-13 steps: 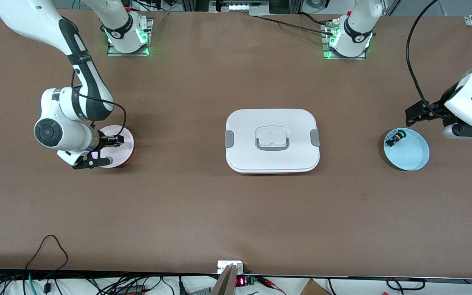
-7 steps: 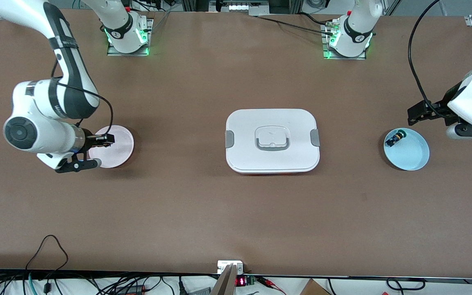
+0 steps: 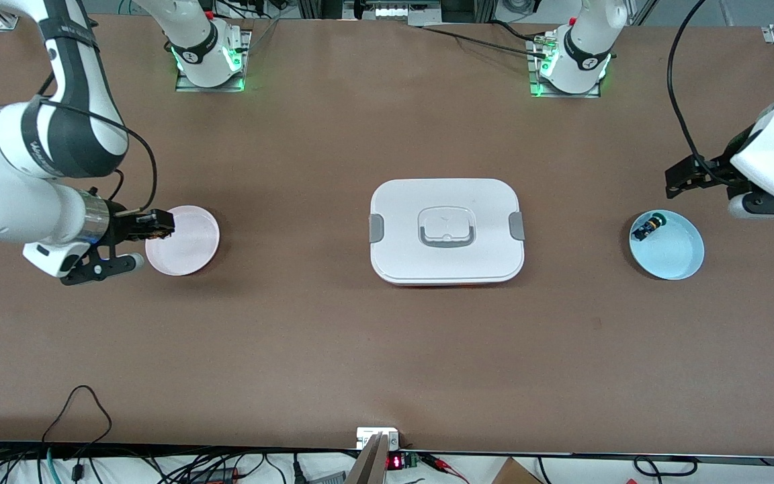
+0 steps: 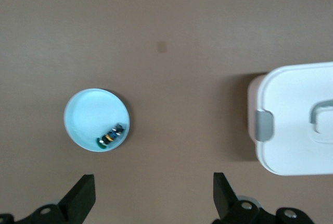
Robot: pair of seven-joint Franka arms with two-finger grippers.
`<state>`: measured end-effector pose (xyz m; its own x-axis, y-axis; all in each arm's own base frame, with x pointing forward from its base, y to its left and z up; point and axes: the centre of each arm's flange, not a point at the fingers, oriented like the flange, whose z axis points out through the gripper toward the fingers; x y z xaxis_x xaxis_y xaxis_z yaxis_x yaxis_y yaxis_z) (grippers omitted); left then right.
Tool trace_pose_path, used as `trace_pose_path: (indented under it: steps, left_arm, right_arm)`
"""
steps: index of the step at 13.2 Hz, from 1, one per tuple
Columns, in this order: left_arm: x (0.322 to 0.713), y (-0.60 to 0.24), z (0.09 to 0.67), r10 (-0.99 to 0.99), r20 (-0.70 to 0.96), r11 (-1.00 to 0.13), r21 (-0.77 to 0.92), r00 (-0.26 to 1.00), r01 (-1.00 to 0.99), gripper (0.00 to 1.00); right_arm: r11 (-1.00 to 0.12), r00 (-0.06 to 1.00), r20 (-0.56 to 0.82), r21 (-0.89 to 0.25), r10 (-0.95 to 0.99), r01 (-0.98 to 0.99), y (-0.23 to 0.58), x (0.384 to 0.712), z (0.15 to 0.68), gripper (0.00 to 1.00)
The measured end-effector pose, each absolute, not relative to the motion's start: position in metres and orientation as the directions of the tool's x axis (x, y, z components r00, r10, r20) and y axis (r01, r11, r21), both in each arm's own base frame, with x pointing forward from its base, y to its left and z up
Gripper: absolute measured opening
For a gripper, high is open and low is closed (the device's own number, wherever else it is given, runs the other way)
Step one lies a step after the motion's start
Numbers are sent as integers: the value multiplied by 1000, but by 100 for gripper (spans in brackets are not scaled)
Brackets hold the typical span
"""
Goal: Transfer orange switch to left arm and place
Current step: 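Lift the switch with the right gripper while the left gripper rises, then carry the switch over the box while the left gripper approaches it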
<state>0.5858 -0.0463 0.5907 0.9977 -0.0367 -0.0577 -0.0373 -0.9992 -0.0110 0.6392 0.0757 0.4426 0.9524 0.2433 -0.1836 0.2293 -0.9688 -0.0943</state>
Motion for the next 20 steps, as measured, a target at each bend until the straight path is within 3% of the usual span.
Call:
trace_pose_path:
  steps: [5, 9, 12, 16, 20]
  left_arm:
    - [582, -72, 587, -79, -71, -997, 4, 994, -79, 100]
    - [574, -65, 570, -66, -147, -998, 6, 987, -66, 100]
    - [568, -41, 570, -8, -213, -976, 216, 977, 39, 100]
    - [556, 24, 569, 47, -346, -786, 566, 937, 249, 100]
    - [567, -2, 540, -55, -380, -539, 790, 923, 292, 100]
  right_arm:
    - [-954, 950, -112, -98, 292, 282, 90, 639, 488, 74]
    - [-863, 880, -20, -208, 475, 461, 113, 632, 510, 74]
    - [-765, 816, 70, -310, 573, 564, 147, 623, 525, 74]
    - [-562, 665, 243, -378, 706, 735, 172, 612, 548, 74]
    - [-361, 543, 421, -440, 726, 823, 212, 600, 562, 74]
